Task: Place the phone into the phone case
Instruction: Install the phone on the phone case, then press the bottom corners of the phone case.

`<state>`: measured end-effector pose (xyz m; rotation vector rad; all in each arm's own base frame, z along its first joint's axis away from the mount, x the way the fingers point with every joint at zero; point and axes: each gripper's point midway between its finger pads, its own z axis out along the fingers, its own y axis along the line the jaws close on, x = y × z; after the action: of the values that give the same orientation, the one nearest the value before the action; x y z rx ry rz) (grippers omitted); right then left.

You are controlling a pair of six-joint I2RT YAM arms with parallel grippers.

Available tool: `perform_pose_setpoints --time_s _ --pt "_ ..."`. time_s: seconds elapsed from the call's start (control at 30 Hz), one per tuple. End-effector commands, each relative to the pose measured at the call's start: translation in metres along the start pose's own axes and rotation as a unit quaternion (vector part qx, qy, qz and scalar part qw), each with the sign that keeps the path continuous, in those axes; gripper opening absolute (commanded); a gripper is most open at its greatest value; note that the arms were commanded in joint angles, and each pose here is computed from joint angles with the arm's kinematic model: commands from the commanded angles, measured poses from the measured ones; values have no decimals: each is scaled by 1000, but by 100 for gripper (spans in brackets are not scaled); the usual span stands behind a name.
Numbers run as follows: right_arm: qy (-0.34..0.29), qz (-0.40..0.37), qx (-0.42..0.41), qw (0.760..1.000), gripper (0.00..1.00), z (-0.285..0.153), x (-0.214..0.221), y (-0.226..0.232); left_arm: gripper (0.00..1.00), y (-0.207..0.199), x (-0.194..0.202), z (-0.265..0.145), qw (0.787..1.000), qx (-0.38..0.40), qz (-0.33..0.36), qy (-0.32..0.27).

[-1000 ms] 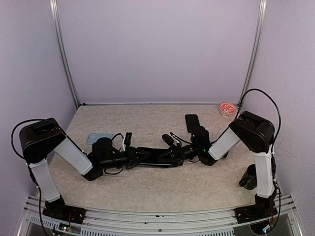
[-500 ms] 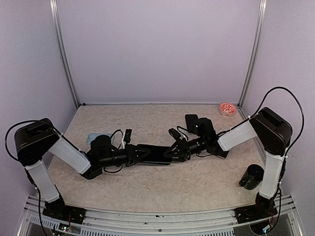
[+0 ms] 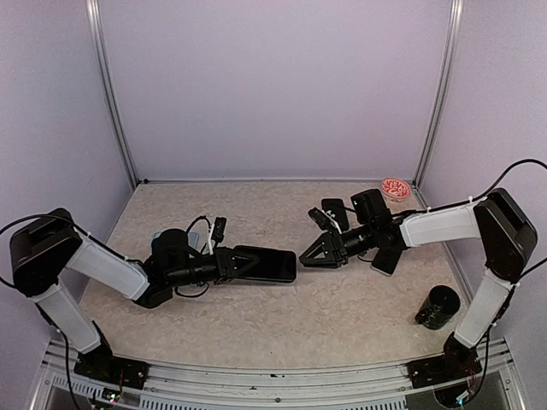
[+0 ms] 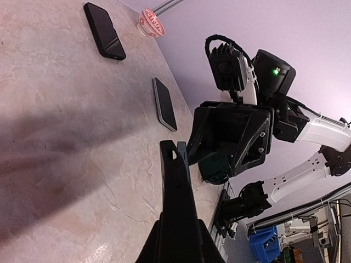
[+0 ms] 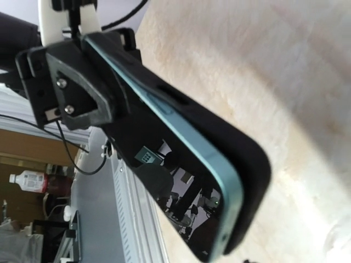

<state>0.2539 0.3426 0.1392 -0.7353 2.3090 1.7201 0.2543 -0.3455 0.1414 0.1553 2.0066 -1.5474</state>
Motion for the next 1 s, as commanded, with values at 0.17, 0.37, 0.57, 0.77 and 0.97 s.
perform_pose_setpoints --time_s 0.17,0.37,0.57,0.77,0.97 --pt "-12 -31 -22 999 52 -22 2 8 0 -50 -23 -10 994 62 82 -22" --pt "-17 -62 -95 993 52 -25 7 32 0 -76 -20 -13 988 109 107 -4" --pt "-9 -111 -137 984 53 -23 11 59 0 -90 -15 -14 982 148 115 12" --pt "11 -127 -150 980 53 -11 21 65 0 -104 -8 -15 974 193 113 29" --pt "24 -145 -165 975 52 -7 28 77 0 -108 -1 -11 971 205 113 45"
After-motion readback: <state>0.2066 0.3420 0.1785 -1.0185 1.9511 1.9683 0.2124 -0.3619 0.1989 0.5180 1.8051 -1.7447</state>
